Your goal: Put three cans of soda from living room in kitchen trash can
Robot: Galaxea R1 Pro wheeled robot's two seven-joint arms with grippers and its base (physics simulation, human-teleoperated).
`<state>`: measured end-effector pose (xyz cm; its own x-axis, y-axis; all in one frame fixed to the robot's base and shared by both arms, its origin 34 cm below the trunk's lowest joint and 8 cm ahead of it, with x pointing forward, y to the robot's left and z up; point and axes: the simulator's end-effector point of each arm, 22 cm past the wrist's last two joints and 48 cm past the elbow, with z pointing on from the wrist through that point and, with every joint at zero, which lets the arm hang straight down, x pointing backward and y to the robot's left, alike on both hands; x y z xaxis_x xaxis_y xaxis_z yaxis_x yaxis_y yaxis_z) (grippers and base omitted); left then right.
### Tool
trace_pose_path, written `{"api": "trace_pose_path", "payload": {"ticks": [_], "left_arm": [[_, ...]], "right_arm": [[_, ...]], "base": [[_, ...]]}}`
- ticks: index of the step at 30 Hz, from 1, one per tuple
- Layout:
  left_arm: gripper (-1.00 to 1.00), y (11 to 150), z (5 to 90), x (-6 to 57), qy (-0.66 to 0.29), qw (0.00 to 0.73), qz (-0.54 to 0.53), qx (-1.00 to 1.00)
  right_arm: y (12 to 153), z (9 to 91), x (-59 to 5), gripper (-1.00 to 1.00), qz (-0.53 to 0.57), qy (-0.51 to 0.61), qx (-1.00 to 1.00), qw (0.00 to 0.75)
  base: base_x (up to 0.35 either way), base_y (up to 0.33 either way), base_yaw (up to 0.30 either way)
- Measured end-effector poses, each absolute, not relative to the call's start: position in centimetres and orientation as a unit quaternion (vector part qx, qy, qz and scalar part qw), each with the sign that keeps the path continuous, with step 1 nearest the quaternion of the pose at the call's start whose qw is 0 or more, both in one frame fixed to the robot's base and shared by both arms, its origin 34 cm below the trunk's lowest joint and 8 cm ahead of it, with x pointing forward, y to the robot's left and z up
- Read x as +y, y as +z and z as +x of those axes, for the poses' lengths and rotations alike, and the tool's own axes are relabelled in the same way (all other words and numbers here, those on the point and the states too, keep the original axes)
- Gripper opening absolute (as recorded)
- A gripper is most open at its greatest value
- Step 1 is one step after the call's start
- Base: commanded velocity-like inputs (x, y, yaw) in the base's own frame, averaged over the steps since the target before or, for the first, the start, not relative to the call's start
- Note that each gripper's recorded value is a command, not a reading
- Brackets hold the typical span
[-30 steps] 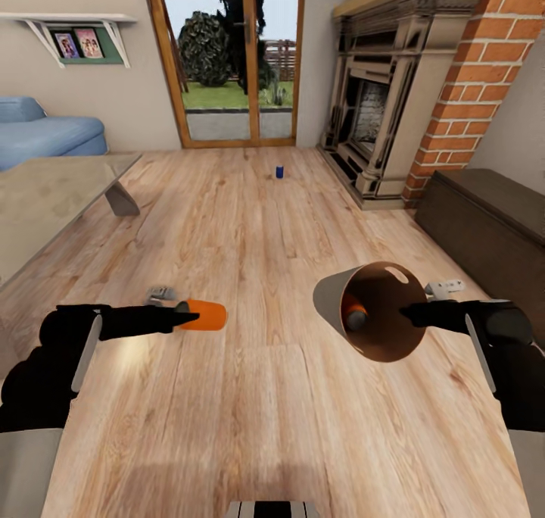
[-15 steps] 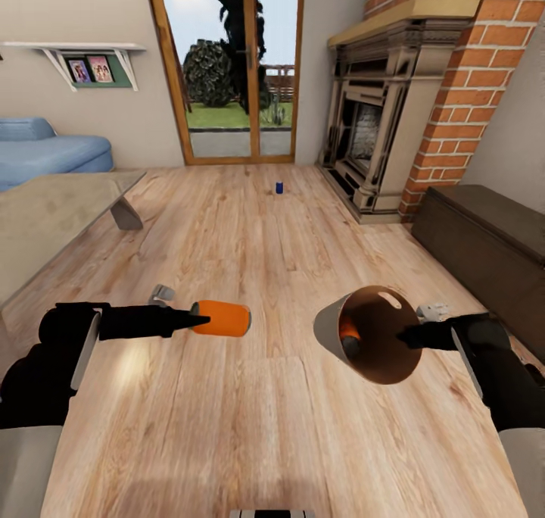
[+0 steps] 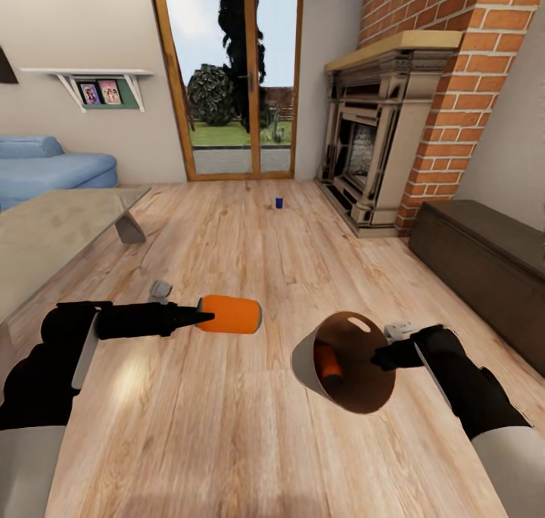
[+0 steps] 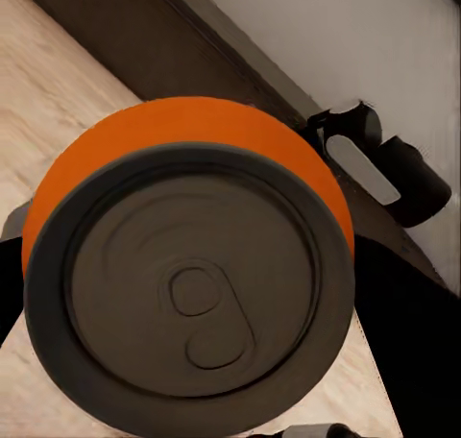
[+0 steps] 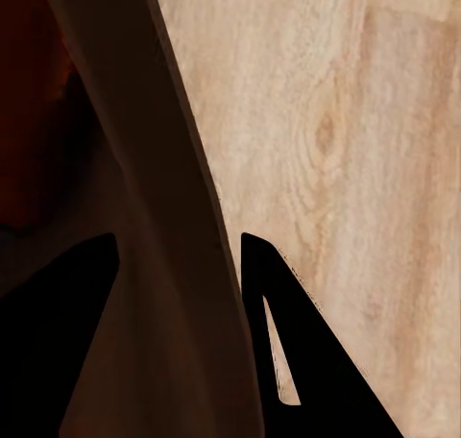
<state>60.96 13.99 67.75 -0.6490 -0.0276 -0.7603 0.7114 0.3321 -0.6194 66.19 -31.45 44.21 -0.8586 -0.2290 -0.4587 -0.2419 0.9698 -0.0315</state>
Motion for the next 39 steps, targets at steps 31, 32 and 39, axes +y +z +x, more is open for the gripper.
{"api": "trace_pose_path", "payload": {"ticks": [31,32,39], "left_arm": [[-1.00,74.2,54.4,1.5,-0.567,0.337,0.327,0.677],[-1.00,74.3,54.2,0.9,-0.565,0.337,0.330,0.677],[-1.00,73.2,53.9,-1.3,-0.520,0.338,0.347,0.704]], "right_arm": [[47.7,65.0,-26.3,-1.00,-0.148,0.031,0.957,0.247],[47.9,65.0,-26.4,-1.00,-0.150,0.024,0.957,0.248],[49.3,65.2,-25.1,-1.00,-0.161,0.009,0.952,0.259]], "base": [[0.000,0.000,0.000],[0.000,0.000,0.000],[0.000,0.000,0.000]]}}
